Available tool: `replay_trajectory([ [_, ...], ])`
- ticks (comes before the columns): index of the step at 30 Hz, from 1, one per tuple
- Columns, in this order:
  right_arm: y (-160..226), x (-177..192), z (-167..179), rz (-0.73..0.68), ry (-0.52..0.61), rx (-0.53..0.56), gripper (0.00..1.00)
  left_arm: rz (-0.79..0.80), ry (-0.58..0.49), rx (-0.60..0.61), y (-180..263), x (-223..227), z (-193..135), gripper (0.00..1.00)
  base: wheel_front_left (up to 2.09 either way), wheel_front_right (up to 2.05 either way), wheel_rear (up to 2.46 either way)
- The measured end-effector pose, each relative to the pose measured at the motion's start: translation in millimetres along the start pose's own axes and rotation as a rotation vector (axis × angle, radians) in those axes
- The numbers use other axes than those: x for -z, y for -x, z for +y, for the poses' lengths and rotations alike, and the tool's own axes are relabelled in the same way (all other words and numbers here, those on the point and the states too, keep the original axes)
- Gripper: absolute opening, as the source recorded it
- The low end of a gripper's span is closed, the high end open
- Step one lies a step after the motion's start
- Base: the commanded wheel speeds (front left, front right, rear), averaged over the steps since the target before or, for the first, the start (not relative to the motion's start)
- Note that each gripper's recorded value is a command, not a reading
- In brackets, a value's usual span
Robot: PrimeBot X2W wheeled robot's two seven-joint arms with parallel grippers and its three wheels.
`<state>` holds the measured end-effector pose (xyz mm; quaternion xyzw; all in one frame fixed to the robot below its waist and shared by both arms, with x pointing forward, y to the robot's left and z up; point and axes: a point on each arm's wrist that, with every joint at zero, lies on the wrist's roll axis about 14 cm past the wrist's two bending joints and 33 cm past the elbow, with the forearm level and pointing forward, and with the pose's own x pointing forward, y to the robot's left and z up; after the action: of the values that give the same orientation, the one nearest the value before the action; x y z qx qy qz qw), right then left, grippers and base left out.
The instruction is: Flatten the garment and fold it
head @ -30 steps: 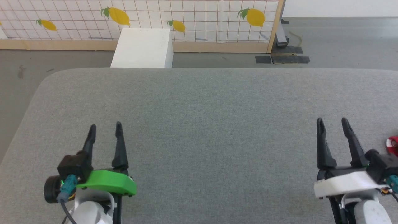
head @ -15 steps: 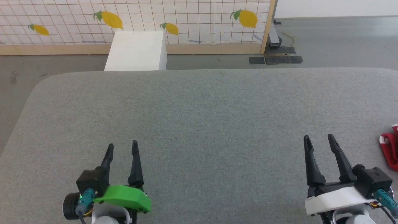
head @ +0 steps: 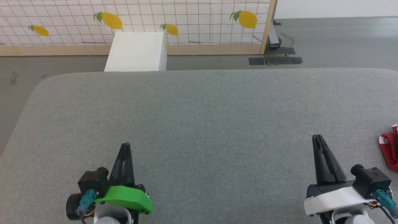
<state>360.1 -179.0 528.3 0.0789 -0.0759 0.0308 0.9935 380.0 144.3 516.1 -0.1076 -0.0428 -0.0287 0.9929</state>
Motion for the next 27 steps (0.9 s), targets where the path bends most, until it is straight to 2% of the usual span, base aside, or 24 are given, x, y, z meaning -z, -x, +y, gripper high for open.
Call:
replay_trajectory([
  [27,-1.5,4.1,3.9,0.043,0.029,-0.017,0.00,0.011,-0.048,-0.004,-0.6,-5.2,4.4,0.00,0.00,0.00,0.00],
])
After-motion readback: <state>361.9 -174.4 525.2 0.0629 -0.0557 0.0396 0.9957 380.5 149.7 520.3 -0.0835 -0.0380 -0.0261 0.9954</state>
